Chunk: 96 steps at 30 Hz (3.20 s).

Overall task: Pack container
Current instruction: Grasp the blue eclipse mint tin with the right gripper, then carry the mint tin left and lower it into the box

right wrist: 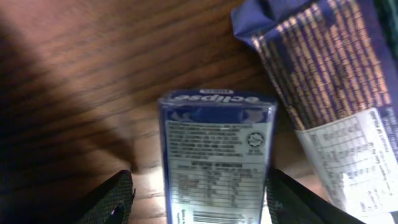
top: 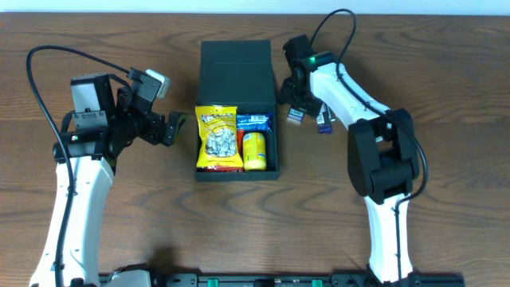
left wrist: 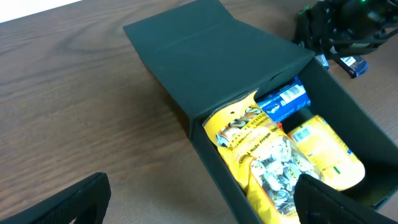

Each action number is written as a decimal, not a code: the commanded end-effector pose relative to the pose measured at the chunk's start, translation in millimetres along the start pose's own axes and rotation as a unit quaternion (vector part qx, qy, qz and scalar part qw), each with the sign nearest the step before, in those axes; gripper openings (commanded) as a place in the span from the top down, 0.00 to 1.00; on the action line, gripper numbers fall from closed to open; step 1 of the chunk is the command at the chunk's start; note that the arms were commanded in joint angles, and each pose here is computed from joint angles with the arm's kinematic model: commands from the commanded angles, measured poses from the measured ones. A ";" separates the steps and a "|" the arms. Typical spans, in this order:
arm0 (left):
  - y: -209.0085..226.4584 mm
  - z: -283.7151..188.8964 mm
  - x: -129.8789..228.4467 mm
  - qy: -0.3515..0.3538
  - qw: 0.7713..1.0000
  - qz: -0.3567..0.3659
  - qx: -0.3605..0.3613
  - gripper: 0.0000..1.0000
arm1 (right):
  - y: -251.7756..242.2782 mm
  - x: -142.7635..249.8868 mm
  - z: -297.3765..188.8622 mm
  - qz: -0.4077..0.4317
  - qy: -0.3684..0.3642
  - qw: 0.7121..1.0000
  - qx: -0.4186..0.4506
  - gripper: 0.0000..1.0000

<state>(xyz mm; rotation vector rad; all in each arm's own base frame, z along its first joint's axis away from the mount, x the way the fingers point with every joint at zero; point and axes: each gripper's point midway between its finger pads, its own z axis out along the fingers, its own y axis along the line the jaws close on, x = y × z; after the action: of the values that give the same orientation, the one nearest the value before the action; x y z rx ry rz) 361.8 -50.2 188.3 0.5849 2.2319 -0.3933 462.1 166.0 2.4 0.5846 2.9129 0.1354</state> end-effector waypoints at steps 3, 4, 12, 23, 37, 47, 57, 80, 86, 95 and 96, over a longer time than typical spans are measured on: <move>1.4 -2.8 -8.4 -0.006 1.000 0.016 -0.004 0.05 | 3.3 1.1 14.1 0.006 0.007 1.000 -0.008 0.35; 1.4 -2.8 -8.4 -0.006 1.000 0.016 -0.004 0.05 | 3.5 -0.2 14.3 0.007 0.005 1.000 -0.009 0.38; 1.4 -2.8 -8.4 -0.006 1.000 0.016 -0.004 0.05 | -2.4 -5.2 15.7 0.012 0.001 1.000 -0.004 0.44; 1.5 -2.8 -8.5 -0.006 1.000 0.016 -0.004 0.05 | -11.9 -9.9 16.4 0.011 -0.014 1.000 0.021 0.46; 1.4 -2.8 -8.5 -0.006 1.000 0.016 -0.003 0.05 | -25.5 -1.0 15.5 -0.003 0.003 0.999 0.051 0.64; 1.4 -2.8 -8.4 -0.006 1.000 0.016 -0.004 0.05 | -22.2 -1.9 -8.3 -0.048 0.020 0.997 0.058 0.94; 1.5 -2.8 -8.5 -0.006 1.000 0.016 -0.004 0.05 | 9.0 -1.9 -121.9 -0.166 0.042 0.985 0.015 0.98; 2.4 -2.7 -10.7 -0.010 1.000 0.019 -0.006 0.05 | 18.5 116.1 -217.0 -0.407 0.046 0.911 0.039 0.98; 1.1 -2.8 -7.9 -0.005 1.000 0.015 -0.003 0.05 | 29.9 147.0 -186.1 -0.380 0.037 0.924 -0.028 0.98; 0.4 -2.7 -6.2 -0.002 1.000 0.013 -0.001 0.05 | 37.1 174.4 -131.8 -0.353 0.071 0.930 -0.065 0.98; 0.4 -2.7 -6.2 -0.002 1.000 0.013 -0.001 0.05 | 37.6 174.4 -128.4 -0.354 0.069 0.930 -0.066 0.98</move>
<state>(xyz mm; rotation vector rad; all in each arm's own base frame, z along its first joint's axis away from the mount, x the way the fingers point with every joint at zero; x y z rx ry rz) 359.2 -50.6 186.3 0.5842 2.2452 -0.4006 299.7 256.0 113.8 -0.5604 2.9831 0.2325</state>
